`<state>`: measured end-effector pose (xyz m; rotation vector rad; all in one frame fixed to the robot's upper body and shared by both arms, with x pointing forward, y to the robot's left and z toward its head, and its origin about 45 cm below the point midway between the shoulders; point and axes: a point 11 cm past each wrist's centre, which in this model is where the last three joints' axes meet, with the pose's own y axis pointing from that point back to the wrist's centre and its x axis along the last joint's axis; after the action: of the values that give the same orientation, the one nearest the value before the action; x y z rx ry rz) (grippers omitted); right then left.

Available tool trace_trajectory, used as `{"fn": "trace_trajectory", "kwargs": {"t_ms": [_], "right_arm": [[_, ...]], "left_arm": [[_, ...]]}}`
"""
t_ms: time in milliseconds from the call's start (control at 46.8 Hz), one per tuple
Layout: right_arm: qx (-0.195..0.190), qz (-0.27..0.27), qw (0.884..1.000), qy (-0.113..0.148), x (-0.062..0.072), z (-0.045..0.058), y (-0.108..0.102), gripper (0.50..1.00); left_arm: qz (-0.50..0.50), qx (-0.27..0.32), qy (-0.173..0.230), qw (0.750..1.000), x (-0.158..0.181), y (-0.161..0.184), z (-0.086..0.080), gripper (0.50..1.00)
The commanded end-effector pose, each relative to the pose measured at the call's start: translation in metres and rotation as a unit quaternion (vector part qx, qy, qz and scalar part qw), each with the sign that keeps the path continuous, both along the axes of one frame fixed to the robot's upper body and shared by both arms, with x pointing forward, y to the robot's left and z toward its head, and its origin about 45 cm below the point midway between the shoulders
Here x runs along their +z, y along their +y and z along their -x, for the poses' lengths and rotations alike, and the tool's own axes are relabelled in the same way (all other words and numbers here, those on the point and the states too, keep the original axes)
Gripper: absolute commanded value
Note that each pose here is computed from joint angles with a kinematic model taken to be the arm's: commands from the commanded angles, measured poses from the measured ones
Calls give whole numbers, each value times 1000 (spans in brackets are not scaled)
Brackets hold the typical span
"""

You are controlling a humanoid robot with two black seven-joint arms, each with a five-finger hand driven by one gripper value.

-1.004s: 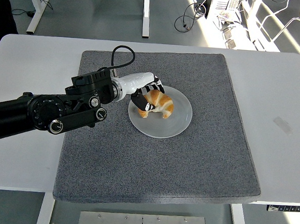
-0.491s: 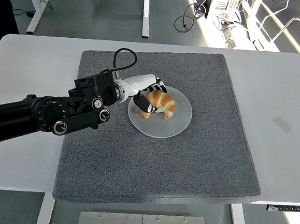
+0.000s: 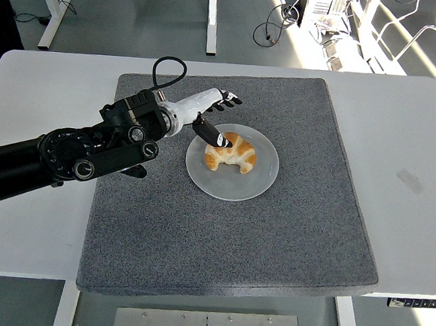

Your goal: Place the bread on the plate

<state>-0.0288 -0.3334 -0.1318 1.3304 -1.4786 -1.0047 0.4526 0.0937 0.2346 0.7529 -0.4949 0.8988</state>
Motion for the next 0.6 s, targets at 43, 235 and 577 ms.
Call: {"fn": "trace_trajectory", "kwargs": {"t_ms": [43, 235, 577], "right_arm": [[0, 0, 1000, 0, 0, 0, 0, 1000], [0, 0, 1000, 0, 0, 0, 0, 1000], [0, 0, 1000, 0, 0, 0, 0, 1000]], "left_arm": [[46, 59, -17, 997, 11, 12, -12, 892], [145, 112, -2, 983, 23, 30, -21, 892], [290, 207, -34, 934, 37, 87, -41, 892]]}}
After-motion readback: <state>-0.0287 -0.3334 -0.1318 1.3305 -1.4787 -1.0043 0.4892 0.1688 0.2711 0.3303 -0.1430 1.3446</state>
